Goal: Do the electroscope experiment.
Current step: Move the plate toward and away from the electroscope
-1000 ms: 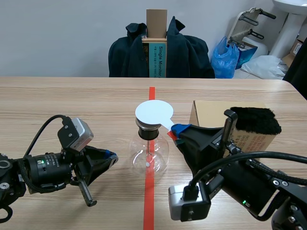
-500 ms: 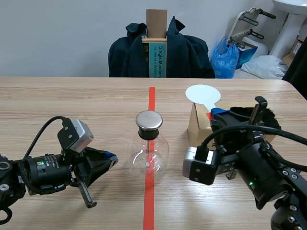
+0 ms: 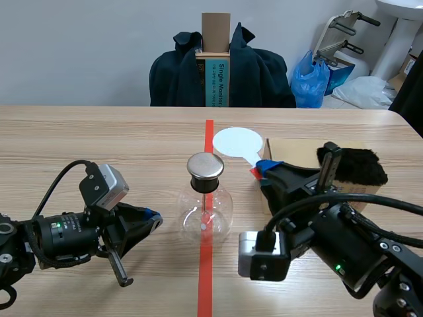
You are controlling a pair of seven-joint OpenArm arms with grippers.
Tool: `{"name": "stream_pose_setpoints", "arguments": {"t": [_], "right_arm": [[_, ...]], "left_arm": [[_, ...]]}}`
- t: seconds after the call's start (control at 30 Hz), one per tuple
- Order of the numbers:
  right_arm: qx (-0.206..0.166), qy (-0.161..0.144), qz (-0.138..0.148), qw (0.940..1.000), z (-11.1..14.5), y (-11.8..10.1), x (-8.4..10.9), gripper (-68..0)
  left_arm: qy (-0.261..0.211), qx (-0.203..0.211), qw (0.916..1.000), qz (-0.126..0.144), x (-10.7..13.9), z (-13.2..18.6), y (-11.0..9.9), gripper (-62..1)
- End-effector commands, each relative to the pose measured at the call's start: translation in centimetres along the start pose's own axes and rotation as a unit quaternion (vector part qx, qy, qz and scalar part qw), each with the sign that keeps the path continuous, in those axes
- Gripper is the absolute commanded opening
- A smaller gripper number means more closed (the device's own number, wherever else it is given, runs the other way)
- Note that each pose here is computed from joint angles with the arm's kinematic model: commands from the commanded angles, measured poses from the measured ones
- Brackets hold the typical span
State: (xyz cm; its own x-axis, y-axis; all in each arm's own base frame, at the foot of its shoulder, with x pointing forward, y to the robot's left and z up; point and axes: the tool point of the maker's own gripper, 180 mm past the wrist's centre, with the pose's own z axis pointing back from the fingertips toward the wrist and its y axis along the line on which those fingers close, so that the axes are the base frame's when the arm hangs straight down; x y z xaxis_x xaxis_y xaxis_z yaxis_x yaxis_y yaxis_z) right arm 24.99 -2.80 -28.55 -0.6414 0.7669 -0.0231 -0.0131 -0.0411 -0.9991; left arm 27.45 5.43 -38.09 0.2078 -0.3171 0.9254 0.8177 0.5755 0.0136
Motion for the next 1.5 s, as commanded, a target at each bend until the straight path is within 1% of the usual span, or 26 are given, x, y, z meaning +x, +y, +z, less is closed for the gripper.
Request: {"name": "stream_pose_setpoints", "arguments": {"t": [0.0, 0.07, 0.13, 0.23, 0.4, 0.53, 0.77, 0.93, 1.07, 1.17, 1.27, 1.37, 1.47], "right_arm": [[-0.021, -0.017, 0.015, 0.9995, -0.2, -1.2, 0.2, -66.8], [-0.028, -0.044, 0.020, 0.9984, -0.1, -1.4, 1.2, -66.8], [-0.028, -0.067, 0.021, 0.9972, -0.1, -1.4, 2.0, -66.8], [-0.027, -0.088, 0.021, 0.9955, 0.1, -1.3, 2.8, -66.8], [-0.026, -0.115, 0.022, 0.9927, 0.3, -1.3, 3.7, -66.8], [-0.026, -0.125, 0.022, 0.9916, 0.4, -1.3, 4.1, -66.8], [-0.026, -0.121, 0.022, 0.9921, 0.3, -1.3, 3.9, -66.8], [-0.026, -0.096, 0.021, 0.9949, 0.1, -1.3, 3.0, -66.8], [-0.027, -0.063, 0.020, 0.9975, -0.1, -1.3, 1.9, -66.8], [-0.027, -0.025, 0.019, 0.9991, -0.2, -1.4, 0.5, -66.8], [-0.027, 0.020, 0.017, 0.9993, -0.1, -1.4, -1.0, -66.8], [-0.026, 0.062, 0.015, 0.9976, 0.0, -1.3, -2.6, -66.8], [-0.026, 0.099, 0.013, 0.9947, 0.3, -1.3, -3.8, -66.8]], "left_arm": [[-0.017, 0.001, 0.9998, -0.001, 1.0, -0.1, 0.2, -59.0], [-0.018, 0.001, 0.9998, -0.001, 1.0, -0.1, 0.2, -59.0], [-0.018, 0.001, 0.9998, -0.001, 1.0, -0.1, 0.2, -59.0], [-0.018, 0.001, 0.9998, -0.001, 1.0, -0.1, 0.2, -59.0], [-0.018, 0.001, 0.9998, -0.001, 1.0, -0.1, 0.2, -59.0], [-0.018, 0.001, 0.9998, -0.001, 1.0, -0.1, 0.2, -59.0], [-0.018, 0.001, 0.9998, -0.001, 1.0, -0.1, 0.2, -59.0], [-0.018, 0.001, 0.9998, -0.001, 1.0, -0.1, 0.2, -59.0], [-0.019, 0.001, 0.9998, -0.002, 1.1, -0.1, 0.2, -59.0], [-0.019, 0.001, 0.9998, -0.002, 1.1, -0.1, 0.2, -59.0], [-0.019, 0.001, 0.9998, -0.002, 1.1, -0.1, 0.2, -59.0], [-0.019, 0.001, 0.9998, -0.002, 1.1, -0.1, 0.2, -59.0], [-0.019, 0.001, 0.9998, -0.002, 1.1, -0.1, 0.2, -59.0]]}}
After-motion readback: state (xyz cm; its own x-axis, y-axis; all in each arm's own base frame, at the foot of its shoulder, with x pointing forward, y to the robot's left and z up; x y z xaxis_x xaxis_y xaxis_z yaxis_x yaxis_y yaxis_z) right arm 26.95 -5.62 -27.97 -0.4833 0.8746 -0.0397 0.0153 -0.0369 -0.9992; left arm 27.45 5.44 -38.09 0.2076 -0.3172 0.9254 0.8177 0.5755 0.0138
